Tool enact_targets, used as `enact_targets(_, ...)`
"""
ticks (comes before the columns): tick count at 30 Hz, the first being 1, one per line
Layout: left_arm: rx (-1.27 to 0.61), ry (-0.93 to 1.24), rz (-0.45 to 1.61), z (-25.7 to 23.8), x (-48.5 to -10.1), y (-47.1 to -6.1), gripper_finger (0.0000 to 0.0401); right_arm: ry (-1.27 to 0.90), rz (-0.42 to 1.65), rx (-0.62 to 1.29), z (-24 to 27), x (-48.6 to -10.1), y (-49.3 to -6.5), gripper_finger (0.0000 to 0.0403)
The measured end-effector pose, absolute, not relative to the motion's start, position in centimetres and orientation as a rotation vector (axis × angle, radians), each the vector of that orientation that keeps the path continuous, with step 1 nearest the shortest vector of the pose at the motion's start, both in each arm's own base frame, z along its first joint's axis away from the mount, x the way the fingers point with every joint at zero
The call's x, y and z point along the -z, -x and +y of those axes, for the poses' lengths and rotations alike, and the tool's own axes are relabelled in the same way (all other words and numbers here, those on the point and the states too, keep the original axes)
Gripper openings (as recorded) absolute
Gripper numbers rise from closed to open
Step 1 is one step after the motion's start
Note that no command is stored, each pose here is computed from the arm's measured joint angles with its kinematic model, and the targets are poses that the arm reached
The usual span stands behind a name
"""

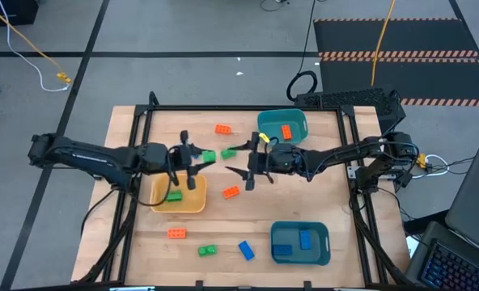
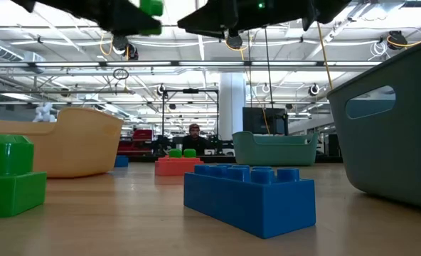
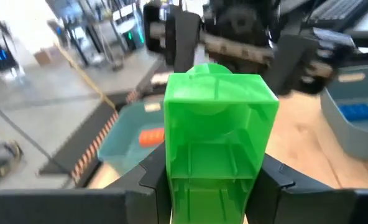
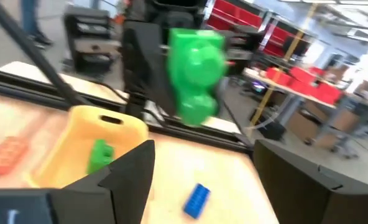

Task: Sort & place blocks by color
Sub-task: Put the green game piece into the yellow bin

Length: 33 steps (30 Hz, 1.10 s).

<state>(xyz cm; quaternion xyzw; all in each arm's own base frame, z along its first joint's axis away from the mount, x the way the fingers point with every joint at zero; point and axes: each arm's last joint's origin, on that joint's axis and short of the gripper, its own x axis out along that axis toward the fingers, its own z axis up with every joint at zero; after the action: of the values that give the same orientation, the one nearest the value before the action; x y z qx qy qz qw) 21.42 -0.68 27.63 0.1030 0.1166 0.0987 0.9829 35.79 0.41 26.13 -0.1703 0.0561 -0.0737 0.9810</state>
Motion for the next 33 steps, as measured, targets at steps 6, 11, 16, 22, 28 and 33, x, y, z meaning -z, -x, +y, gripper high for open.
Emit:
enact_targets(6, -0.215, -0.075, 0.35, -0.5, -27.2, -19.4, 0.0134, 0.413, 0.125, 0.278, 0.0, -26.3, -35.7, 0.0269)
enact_targets(11, -0.287, 0.094, 0.389, -0.4, -26.6, -19.1, 0.014, 0.495, 0.114, 0.423, -0.4, -26.9, -35.6, 0.0268)
enact_targets(16, -0.341, 0.265, 0.541, -0.7, -25.1, -18.2, 0.0158, 0.553, 0.098, 0.562, -0.8, -27.6, -35.4, 0.0268)
enact_targets(22, -0.406, 0.43, 0.737, -1.5, -23.3, -16.8, 0.0153, 0.535, 0.063, 0.621, -1.8, -28.1, -35.3, 0.0267)
enact_targets(28, -0.323, 0.405, 0.749, -2.9, -23.3, -16.9, 0.0174, 0.518, 0.023, 0.635, -1.9, -28.4, -35.2, 0.0267)
enact_targets(33, -0.298, 0.343, 0.768, -3.8, -22.7, -17.6, 0.0204, 0.496, 0.006, 0.637, -1.9, -28.5, -35.2, 0.0267)
